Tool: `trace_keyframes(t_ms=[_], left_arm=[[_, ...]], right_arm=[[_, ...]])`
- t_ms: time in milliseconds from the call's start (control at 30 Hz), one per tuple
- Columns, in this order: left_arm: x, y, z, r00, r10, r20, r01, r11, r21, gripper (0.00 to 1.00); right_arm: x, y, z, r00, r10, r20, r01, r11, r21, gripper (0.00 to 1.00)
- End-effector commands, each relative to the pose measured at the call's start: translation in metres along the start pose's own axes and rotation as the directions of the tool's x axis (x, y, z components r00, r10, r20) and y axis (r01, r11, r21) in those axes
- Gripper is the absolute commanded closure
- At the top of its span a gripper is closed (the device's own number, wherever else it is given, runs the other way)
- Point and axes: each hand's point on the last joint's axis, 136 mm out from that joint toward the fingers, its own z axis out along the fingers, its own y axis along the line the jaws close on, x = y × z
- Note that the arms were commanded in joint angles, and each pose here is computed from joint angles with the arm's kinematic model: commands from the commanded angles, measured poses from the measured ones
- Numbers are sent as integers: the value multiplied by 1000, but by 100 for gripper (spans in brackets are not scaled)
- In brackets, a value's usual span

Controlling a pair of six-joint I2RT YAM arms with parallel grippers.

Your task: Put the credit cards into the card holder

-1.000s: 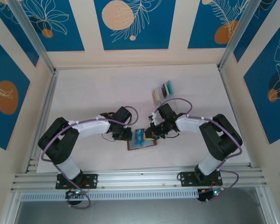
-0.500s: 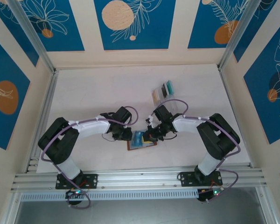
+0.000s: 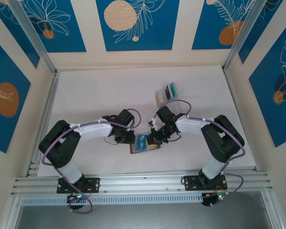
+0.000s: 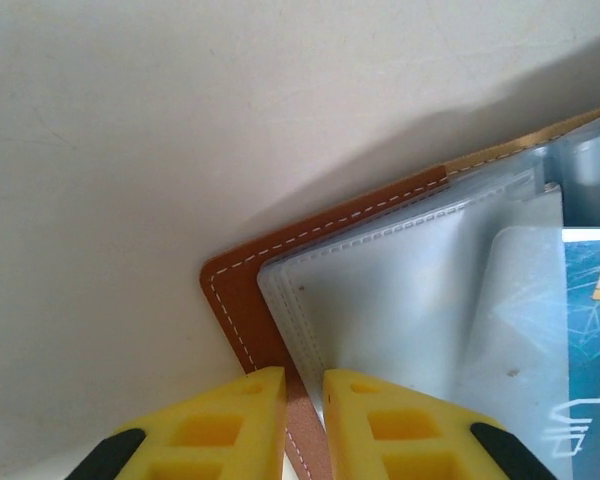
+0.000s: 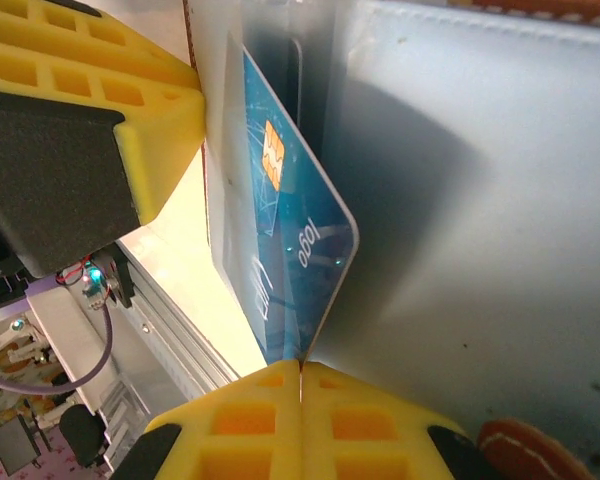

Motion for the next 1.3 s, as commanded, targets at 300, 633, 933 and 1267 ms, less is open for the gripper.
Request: trace_keyframes(t_ms=[300, 633, 933, 1267], left_arm=[[31, 31, 18, 996, -24, -88, 14, 994, -104, 82], [29, 26, 15, 997, -26, -71, 21, 997, -77, 82], [22, 14, 2, 999, -26, -46, 25, 999, -26, 80], [11, -14, -28, 999, -42, 5, 41, 986, 163, 78]], right_arm=[[-9, 10, 4, 997, -21, -70, 21, 1000, 6, 100], [-15, 26, 13, 996, -59, -68, 60, 998, 14, 100], [-11, 27, -5, 998, -51, -24, 53, 996, 70, 76], [-8, 18, -44, 996, -65, 62, 45, 958, 283, 61]])
